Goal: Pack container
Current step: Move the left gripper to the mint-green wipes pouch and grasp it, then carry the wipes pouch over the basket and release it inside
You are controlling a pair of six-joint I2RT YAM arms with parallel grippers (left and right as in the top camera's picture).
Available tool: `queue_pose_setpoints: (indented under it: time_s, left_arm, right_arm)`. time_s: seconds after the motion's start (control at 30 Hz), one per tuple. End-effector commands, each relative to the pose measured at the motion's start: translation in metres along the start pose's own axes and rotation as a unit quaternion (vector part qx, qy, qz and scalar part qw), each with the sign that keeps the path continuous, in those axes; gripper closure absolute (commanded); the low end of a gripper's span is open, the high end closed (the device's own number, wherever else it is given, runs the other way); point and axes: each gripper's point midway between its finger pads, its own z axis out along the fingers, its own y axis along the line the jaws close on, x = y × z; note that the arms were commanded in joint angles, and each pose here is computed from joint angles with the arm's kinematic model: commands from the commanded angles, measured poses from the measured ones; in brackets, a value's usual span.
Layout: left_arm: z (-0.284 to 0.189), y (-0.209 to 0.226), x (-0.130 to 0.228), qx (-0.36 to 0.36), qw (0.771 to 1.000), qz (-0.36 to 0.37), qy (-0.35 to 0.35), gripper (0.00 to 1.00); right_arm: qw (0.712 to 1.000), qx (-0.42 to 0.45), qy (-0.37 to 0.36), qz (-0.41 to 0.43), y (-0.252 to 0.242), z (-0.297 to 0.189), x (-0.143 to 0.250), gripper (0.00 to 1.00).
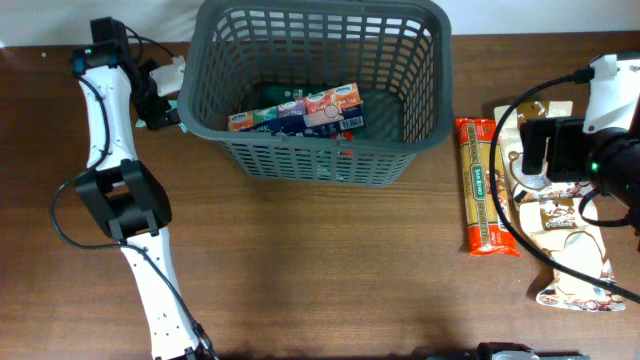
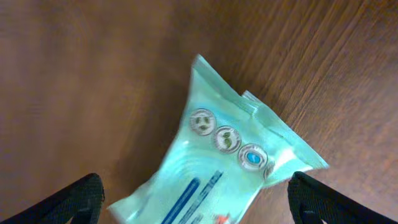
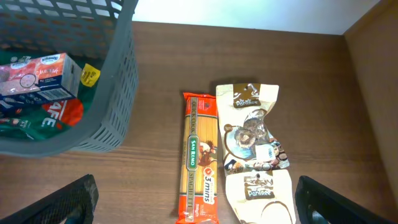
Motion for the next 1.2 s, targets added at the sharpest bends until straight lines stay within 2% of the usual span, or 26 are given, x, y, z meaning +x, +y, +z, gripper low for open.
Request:
queue_pose_setpoints:
  time_s: [0.0, 0.2, 0.23, 0.27, 0.3, 0.33, 0.37, 0.67, 0.83, 0.93, 0.97, 1.07, 1.13, 1.17]
  left_arm:
    - [0.03, -0.012, 0.013, 0.03, 1.0, 0.004, -0.005, 0.1]
    - [0.046, -0.019, 0.019, 0.046, 0.999, 0.0, -0.001, 0.1]
    - [0.047, -0.02, 0.019, 0.047, 0.999, 0.0, -0.001, 0.16]
    - [0.048, -0.02, 0.019, 0.048, 0.999, 0.002, -0.002, 0.26]
    - [0.048, -0.02, 0.019, 0.048, 0.999, 0.006, -0.002, 0.66]
    - [0.049, -0.018, 0.019, 0.043, 0.999, 0.008, -0.003, 0.89]
    - [0.049, -0.016, 0.019, 0.04, 0.999, 0.009, -0.003, 0.98]
    - [0.048, -0.006, 0.017, 0.02, 1.0, 0.0, -0.006, 0.98]
    - [0.014, 0.054, 0.023, -0.103, 0.99, -0.097, 0.016, 0.98]
    - [-0.045, 0.106, 0.029, -0.223, 0.959, -0.175, 0.015, 0.98]
    - [-0.076, 0.123, 0.03, -0.271, 0.94, -0.207, 0.004, 0.98]
    - [-0.152, 0.148, 0.025, -0.352, 0.896, -0.266, -0.046, 0.98]
    - [-0.206, 0.156, 0.019, -0.395, 0.858, -0.314, -0.093, 0.98]
    - [-0.226, 0.155, 0.013, -0.404, 0.848, -0.324, -0.109, 0.98]
  right_arm:
    - [1.0, -0.008, -0.002, 0.004, 0.003, 0.002, -0.002, 0.01]
    - [1.0, -0.008, -0.002, 0.004, 0.003, 0.002, -0.002, 0.01]
    - [1.0, -0.008, -0.002, 0.004, 0.003, 0.002, -0.002, 0.01]
    - [1.0, -0.008, -0.002, 0.004, 0.003, 0.002, -0.002, 0.01]
    - [1.0, -0.008, -0.002, 0.004, 0.003, 0.002, -0.002, 0.01]
    - [1.0, -0.008, -0.002, 0.004, 0.003, 0.002, -0.002, 0.01]
    - [1.0, -0.008, -0.002, 0.004, 0.003, 0.002, -0.002, 0.01]
    - [1.0, -0.008, -0.002, 0.004, 0.003, 0.002, -0.002, 0.01]
    - [1.0, -0.008, -0.002, 0.004, 0.003, 0.002, -0.002, 0.01]
    - [1.0, -0.008, -0.002, 0.004, 0.003, 0.002, -0.002, 0.01]
    - [1.0, -0.008, -0.001, 0.004, 0.003, 0.002, -0.002, 0.01]
    - [1.0, -0.008, -0.001, 0.004, 0.004, 0.002, -0.002, 0.01]
    - [1.0, -0.008, -0.002, 0.003, 0.003, 0.002, -0.002, 0.01]
    - [1.0, -0.008, -0.002, 0.003, 0.003, 0.002, -0.003, 0.01]
